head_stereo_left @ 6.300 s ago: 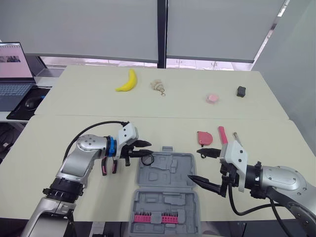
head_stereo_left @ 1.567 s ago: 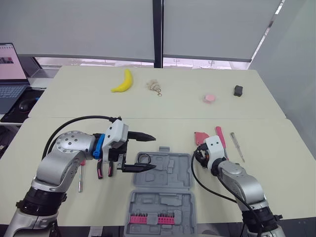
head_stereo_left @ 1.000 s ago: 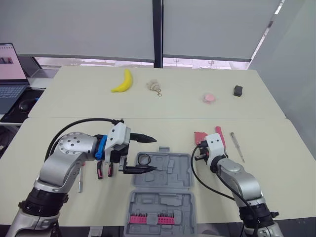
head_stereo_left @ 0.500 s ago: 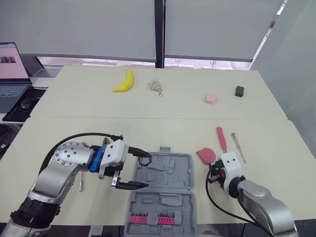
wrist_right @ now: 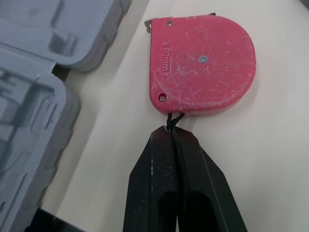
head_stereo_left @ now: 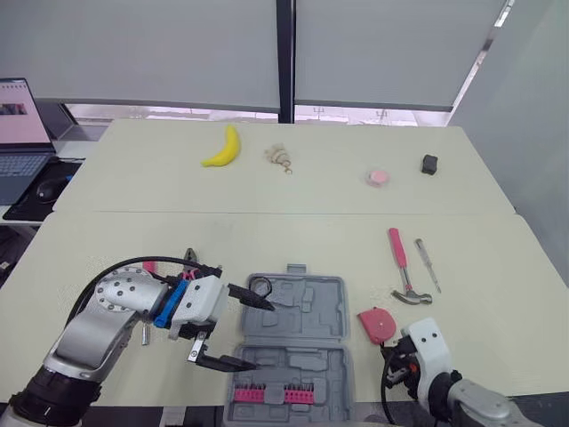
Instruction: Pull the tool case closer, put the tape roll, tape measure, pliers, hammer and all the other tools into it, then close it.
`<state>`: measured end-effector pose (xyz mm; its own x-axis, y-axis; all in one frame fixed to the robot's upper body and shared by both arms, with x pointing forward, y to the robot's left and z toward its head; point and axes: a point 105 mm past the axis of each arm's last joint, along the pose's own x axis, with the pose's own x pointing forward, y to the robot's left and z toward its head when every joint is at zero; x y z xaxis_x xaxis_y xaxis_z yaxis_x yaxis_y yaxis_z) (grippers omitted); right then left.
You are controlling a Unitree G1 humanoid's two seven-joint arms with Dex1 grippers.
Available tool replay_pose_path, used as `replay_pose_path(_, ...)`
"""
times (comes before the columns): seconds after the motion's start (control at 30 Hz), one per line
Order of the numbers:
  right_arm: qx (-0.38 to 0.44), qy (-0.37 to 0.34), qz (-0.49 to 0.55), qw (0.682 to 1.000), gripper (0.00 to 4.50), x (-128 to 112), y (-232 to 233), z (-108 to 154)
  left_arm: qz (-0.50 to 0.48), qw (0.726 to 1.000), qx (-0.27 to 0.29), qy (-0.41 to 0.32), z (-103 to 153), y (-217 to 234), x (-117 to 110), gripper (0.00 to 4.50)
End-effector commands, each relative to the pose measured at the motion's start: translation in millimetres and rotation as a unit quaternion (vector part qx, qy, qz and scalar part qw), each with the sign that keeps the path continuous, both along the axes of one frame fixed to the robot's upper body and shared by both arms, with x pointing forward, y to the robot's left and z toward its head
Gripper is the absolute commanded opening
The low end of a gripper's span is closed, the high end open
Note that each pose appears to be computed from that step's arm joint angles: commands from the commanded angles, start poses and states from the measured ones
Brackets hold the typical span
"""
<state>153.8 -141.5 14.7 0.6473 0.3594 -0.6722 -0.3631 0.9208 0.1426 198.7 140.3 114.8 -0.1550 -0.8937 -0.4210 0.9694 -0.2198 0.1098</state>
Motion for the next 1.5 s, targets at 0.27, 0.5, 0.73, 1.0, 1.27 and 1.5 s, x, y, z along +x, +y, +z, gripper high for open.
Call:
replay_pose_path(0.27, 0.025, 0.005, 0.014, 1.0, 0.01, -18, 20, 9, -0.041, 0.999, -0.011, -0.015, 4, -4, -9, 4.5)
replay_pose_path(0.5, 0.028, 0.015, 0.017, 0.999, 0.01, -19, 21, 5, -0.036, 0.999, -0.018, -0.017, 6, -8, -6, 4.5)
replay_pose_path(0.73, 0.04, 0.023, 0.007, 0.999, 0.58, -18, 16, 11, -0.037, 0.999, -0.02, -0.019, 8, -10, -6, 4.5)
replay_pose_path(1.0, -0.013, -0.02, 0.252, 0.968, 2.6, -29, 2, 54, -0.033, 0.999, -0.025, -0.015, 10, -12, -7, 4.5)
replay_pose_path(1.27, -0.118, -0.146, 0.428, 0.884, 4.48, 18, -30, 67, -0.032, 0.999, -0.027, -0.017, 13, -14, -7, 4.5)
replay_pose_path(1.5, -0.127, -0.171, 0.498, 0.841, 4.48, 39, -26, 44, -0.035, 0.999, -0.031, -0.018, 16, -18, -13, 4.5)
